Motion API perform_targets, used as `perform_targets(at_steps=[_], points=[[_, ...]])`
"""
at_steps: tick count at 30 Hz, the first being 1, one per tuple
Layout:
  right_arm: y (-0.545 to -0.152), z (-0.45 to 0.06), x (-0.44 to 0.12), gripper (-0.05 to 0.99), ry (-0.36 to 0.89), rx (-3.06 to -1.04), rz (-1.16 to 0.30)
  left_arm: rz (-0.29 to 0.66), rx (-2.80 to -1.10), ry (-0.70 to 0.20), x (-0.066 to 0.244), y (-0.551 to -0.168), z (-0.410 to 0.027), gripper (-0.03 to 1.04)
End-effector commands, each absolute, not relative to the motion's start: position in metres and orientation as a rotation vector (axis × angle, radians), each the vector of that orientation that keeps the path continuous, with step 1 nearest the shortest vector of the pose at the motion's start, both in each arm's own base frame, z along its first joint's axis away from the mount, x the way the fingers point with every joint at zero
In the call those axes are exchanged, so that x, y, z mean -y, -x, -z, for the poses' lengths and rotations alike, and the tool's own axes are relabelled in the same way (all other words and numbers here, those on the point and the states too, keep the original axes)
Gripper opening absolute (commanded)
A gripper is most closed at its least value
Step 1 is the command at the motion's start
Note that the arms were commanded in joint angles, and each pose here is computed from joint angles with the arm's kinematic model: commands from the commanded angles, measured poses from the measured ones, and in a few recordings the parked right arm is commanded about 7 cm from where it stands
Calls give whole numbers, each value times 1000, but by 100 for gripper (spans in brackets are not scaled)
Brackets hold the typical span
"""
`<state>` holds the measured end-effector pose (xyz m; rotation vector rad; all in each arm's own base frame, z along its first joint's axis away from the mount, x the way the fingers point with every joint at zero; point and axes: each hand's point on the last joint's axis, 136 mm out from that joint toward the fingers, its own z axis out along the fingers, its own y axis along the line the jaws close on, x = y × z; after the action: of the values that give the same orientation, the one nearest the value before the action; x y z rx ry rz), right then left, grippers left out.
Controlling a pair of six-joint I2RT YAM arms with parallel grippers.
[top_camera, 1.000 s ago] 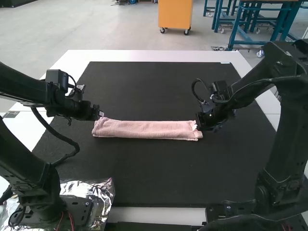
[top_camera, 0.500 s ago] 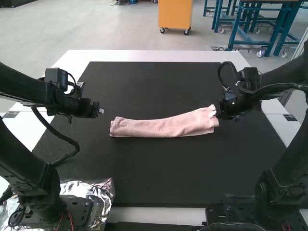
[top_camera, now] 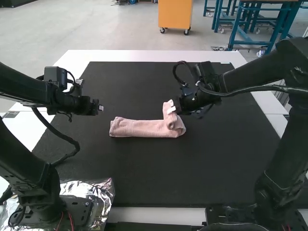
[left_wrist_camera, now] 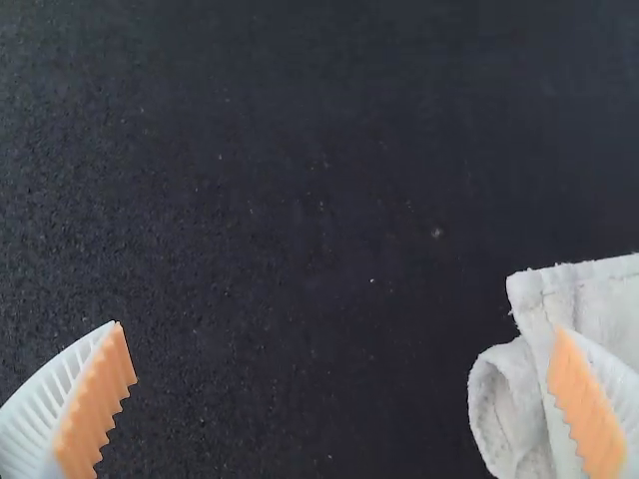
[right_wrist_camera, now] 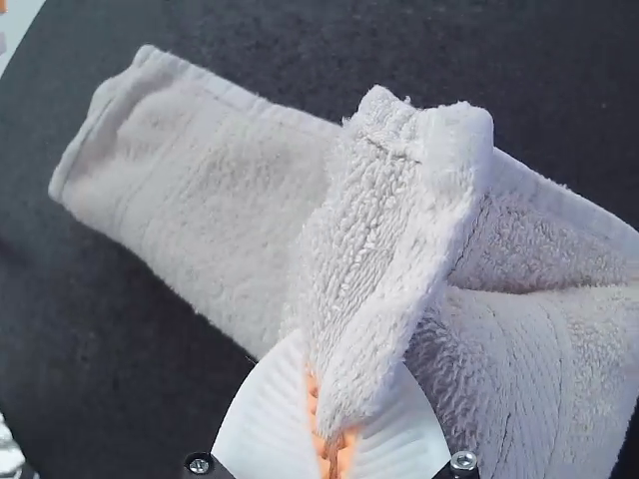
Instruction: Fold the towel.
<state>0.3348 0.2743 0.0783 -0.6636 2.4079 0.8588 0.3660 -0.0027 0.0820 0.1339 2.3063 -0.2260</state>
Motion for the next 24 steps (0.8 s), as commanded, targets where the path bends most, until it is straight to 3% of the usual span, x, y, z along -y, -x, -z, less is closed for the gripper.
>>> perform_targets(at_steps=[1,15,24], points=[[-334,-81,-305,-2,680,-2402,-918,200,-2273,-109,-4,-372,-93,97],[-332,-70,-408,-2,875,-2354,-990,196,-2247,-80,-6,-370,-87,97],[-323,-55,-438,-2,940,-2357,-1008,197,-2247,-79,-5,-368,-83,97]])
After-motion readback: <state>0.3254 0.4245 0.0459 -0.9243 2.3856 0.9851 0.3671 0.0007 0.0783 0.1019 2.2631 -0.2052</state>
